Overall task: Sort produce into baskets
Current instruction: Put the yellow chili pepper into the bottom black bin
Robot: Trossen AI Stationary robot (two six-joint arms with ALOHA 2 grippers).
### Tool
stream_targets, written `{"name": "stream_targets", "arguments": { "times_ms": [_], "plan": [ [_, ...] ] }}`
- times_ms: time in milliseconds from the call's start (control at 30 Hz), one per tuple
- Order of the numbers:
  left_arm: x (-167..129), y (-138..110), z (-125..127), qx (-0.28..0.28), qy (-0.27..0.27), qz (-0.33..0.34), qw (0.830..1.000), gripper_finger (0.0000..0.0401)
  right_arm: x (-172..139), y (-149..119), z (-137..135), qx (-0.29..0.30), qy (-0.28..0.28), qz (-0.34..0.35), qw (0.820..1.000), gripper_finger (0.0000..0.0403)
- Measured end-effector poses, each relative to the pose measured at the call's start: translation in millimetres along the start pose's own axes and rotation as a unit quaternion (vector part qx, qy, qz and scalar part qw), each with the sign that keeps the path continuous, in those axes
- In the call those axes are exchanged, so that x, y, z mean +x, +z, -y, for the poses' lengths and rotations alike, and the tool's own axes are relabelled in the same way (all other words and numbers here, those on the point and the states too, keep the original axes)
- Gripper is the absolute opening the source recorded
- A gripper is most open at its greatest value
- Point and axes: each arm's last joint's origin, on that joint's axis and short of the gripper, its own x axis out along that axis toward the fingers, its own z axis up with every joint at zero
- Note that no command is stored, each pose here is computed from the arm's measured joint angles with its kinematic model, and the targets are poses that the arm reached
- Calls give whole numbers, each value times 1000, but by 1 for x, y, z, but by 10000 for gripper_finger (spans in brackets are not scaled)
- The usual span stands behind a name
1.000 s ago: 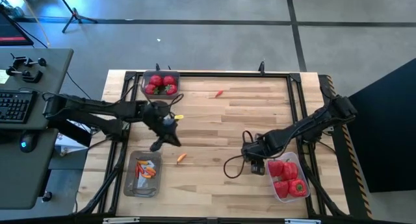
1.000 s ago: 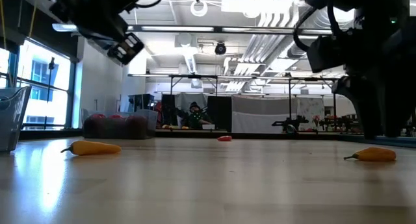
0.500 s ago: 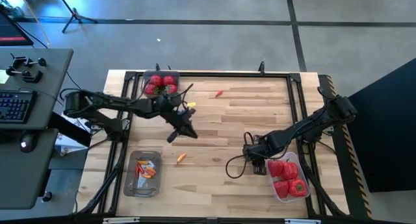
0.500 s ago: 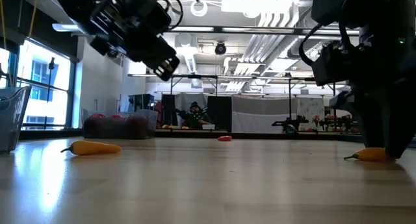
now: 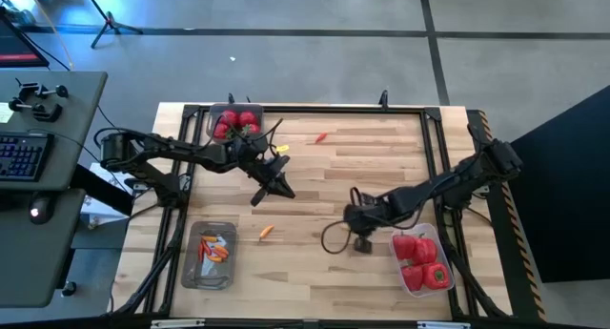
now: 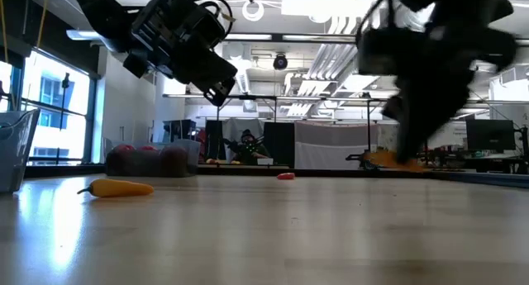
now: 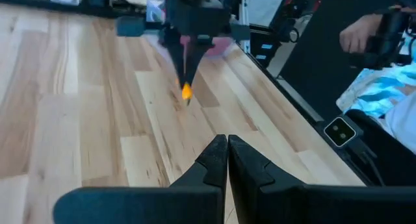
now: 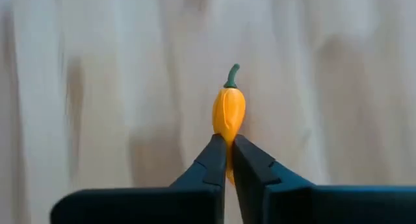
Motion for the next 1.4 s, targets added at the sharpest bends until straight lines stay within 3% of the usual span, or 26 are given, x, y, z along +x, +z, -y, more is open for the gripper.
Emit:
{"name": "stream_targets", "arguments": {
  "times_ms": [100,200,367,500,733,867,1000,1400],
  "plan": [
    [1,0,1,19,-3,1,1000,0,0,16,3,26,-31,104,994,5],
    [1,2,2,26,-3,6,1000,0,0,28,10,33,-63,210,975,8],
    [-2,6,-2,30,4,25,999,0,-4,40,21,48,-120,375,918,3],
    [-5,13,-7,9,52,59,997,3,-13,46,24,37,-122,459,879,2],
    [-7,26,-7,20,73,118,990,57,-24,56,22,-5,-136,500,855,2],
    [-4,34,-3,18,66,129,989,106,-26,58,21,-11,-138,508,850,2],
    [4,45,6,50,67,139,987,137,-26,58,21,-14,-139,507,850,2],
    [12,49,9,53,106,144,982,127,-28,59,21,-22,-143,512,847,3]
  ]
}}
